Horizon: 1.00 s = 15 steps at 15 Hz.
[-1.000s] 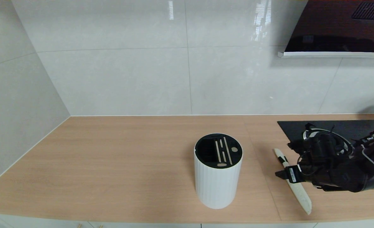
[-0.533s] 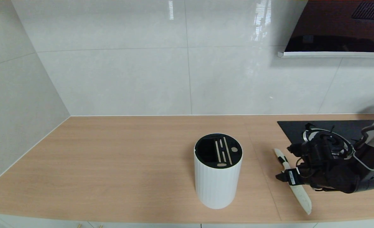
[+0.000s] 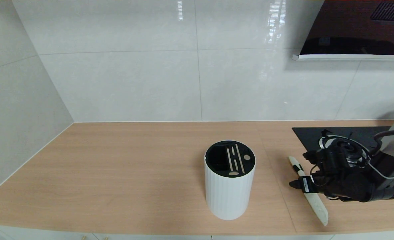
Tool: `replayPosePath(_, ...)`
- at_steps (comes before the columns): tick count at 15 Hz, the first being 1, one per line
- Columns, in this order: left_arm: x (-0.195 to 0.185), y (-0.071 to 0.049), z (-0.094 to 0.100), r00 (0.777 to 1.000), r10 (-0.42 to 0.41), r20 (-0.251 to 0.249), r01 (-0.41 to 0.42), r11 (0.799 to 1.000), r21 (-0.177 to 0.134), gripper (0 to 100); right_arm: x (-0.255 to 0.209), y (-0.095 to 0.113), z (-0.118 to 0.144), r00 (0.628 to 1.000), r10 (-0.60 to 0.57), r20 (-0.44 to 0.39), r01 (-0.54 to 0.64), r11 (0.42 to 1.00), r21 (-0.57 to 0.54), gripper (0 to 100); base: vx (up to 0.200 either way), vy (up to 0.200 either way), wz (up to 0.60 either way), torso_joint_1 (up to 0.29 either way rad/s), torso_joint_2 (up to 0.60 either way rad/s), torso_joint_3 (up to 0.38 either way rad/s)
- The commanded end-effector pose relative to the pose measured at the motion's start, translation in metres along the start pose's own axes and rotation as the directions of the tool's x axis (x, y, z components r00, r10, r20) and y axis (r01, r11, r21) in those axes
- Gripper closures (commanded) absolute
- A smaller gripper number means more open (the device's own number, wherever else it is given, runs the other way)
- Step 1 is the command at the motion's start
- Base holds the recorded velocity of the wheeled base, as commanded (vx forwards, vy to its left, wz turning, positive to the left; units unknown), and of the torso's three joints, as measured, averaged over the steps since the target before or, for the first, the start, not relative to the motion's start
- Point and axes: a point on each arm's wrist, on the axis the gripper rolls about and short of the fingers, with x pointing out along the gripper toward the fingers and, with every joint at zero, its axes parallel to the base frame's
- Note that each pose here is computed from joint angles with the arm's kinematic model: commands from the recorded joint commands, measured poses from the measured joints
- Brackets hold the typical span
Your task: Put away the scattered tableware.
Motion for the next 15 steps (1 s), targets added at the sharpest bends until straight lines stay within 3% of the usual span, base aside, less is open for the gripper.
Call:
replayPosePath(1,0.000,0.000,0.000,1.000,0.002,0.002,-0.002,1.000,0.000,0,0.003,0.000,0.000,1.000,-0.002,-0.002,0.002,1.000,0.003,0,0.000,0.000,0.00,0.000,0.00,0.000)
replayPosePath(10,0.000,0.000,0.000,1.000,0.000,0.002,0.000,1.000,0.000,0,0.010,0.000,-0.002,1.000,-0.026,0.006,0.026,1.000,0.005,0,0.000,0.000,0.00,0.000,0.00,0.000)
replayPosePath(11,0.000,0.000,0.000,1.000,0.000,0.000,0.000,1.000,0.000,0,0.010,0.000,-0.002,1.000,-0.025,0.006,0.024,1.000,0.004,100,0.000,0.000,0.00,0.000,0.00,0.000)
replayPosePath(15,0.000,0.000,0.000,1.000,0.000,0.000,0.000,1.000,0.000,0,0.013,0.000,-0.006,0.999,-0.033,-0.010,0.033,0.999,-0.002,100,0.000,0.000,0.00,0.000,0.00,0.000)
